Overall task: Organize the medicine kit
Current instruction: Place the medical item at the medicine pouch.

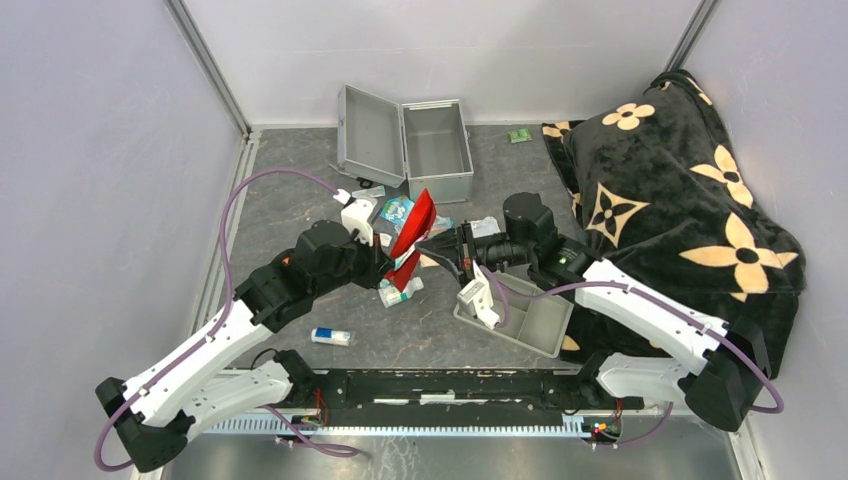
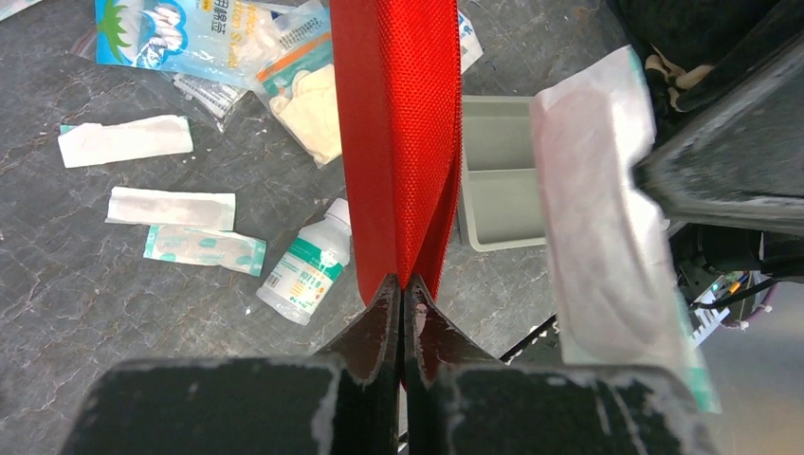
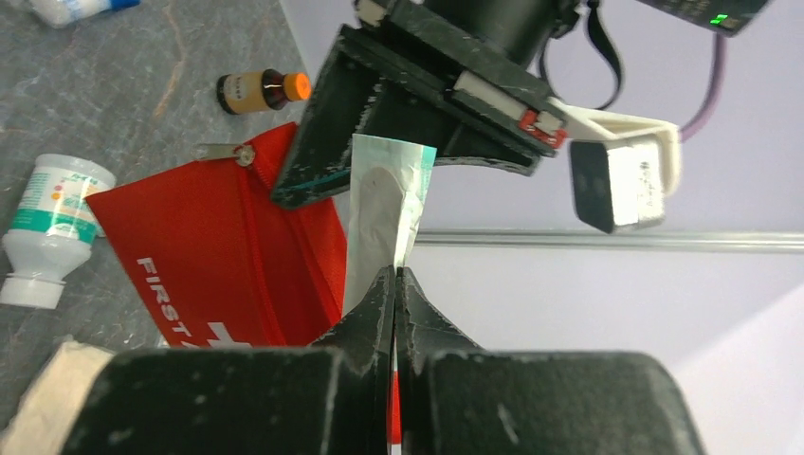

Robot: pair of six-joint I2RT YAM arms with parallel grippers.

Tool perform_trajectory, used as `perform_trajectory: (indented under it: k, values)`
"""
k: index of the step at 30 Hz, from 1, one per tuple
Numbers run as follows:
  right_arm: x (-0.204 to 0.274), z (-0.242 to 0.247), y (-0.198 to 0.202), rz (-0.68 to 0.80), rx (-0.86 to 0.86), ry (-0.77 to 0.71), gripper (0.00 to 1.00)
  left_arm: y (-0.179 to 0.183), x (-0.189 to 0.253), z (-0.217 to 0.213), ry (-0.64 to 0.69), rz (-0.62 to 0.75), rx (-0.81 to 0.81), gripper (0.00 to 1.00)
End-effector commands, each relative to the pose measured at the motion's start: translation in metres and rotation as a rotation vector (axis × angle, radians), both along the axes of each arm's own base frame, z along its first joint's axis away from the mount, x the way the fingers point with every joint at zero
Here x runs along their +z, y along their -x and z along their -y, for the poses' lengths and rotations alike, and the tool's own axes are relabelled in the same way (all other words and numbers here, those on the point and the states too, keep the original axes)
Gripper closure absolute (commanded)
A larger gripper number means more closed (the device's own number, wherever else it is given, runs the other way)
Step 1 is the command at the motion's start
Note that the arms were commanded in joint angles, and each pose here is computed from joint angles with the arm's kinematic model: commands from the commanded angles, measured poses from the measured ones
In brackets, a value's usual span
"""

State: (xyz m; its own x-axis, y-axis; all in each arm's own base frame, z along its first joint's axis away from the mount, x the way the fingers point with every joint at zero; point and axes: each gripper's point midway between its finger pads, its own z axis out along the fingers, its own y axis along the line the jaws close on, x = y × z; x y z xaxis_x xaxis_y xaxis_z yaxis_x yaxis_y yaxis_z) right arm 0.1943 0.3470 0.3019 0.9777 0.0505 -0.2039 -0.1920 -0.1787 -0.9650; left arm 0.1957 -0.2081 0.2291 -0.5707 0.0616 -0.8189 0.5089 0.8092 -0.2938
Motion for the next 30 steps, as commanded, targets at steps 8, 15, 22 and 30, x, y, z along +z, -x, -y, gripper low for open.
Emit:
perform_trajectory:
  k: [8,15,22,30]
  values:
    - [-0.009,-0.007,-0.001,0.058,0.045,0.043,1.00,0.007,0.028,0.009,0.042,0.071,-0.098,0.98]
    - [-0.014,-0.008,-0.008,0.065,0.030,0.072,1.00,0.012,0.025,0.013,0.038,0.067,-0.144,0.98]
    - [-0.029,0.000,-0.023,0.078,-0.036,0.142,1.00,0.013,0.028,0.009,0.039,0.079,-0.135,0.98]
    - [-0.034,0.005,-0.036,0.101,-0.086,0.188,0.99,0.014,0.027,0.009,0.032,0.079,-0.147,0.98]
